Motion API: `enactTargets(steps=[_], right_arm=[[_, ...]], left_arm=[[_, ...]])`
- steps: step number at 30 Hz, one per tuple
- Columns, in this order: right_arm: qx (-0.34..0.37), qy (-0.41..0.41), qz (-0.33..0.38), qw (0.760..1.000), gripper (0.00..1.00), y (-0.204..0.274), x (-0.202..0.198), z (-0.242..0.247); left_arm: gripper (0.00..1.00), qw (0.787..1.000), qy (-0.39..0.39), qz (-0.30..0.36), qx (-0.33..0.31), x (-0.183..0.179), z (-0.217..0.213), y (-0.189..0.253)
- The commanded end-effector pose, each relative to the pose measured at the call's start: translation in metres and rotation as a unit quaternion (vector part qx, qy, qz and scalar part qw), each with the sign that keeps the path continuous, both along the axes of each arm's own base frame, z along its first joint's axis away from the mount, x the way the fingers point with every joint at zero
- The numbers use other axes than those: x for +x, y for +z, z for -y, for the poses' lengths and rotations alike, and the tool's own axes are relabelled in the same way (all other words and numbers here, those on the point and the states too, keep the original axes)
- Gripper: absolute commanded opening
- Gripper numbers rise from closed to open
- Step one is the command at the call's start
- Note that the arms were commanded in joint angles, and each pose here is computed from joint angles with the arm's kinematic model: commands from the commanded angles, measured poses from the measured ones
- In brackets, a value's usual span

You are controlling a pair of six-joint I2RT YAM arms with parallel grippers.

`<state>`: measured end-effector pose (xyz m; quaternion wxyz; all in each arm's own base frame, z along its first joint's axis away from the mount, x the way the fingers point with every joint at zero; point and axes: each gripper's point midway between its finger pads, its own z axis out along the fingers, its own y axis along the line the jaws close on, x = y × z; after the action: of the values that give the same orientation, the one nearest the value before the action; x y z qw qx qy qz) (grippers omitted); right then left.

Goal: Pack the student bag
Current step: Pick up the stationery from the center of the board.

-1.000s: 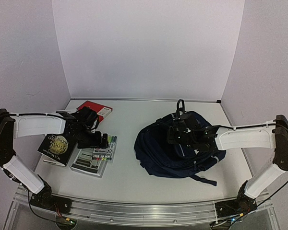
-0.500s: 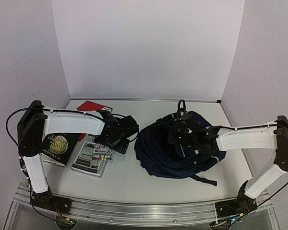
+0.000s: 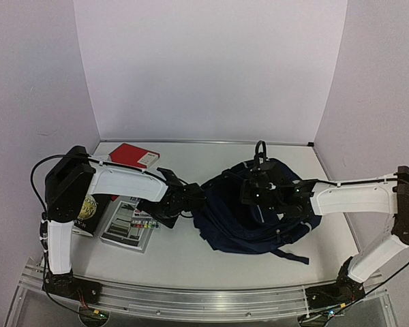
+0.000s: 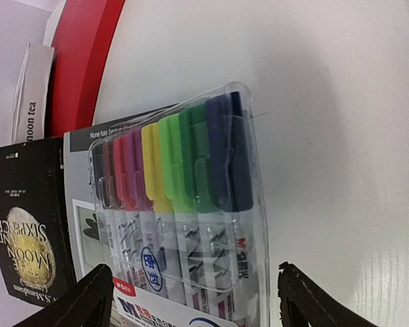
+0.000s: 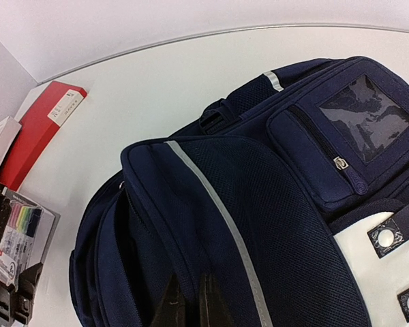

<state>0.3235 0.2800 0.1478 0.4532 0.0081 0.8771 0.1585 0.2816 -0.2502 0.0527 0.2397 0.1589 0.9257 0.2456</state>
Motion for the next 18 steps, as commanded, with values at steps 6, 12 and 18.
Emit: enactTargets(steps=[6,12,18], right_arm=[[0.032,-0.023,0.037,0.999,0.00,0.0317,0.0057,0.0058],[0.033,-0.023,0.036,0.999,0.00,0.0313,0.0062,0.0050],[0.033,-0.022,0.035,0.999,0.00,0.0307,0.0068,0.0035]], left_arm=[[0.52,0.999,0.006,0.038,0.026,0.0087,-0.0057,0.0128],[0.24,0.999,0.003,0.043,0.030,0.0082,-0.0069,0.0166],[0.11,0.999,0.004,0.042,0.029,0.0062,-0.0100,0.0150]])
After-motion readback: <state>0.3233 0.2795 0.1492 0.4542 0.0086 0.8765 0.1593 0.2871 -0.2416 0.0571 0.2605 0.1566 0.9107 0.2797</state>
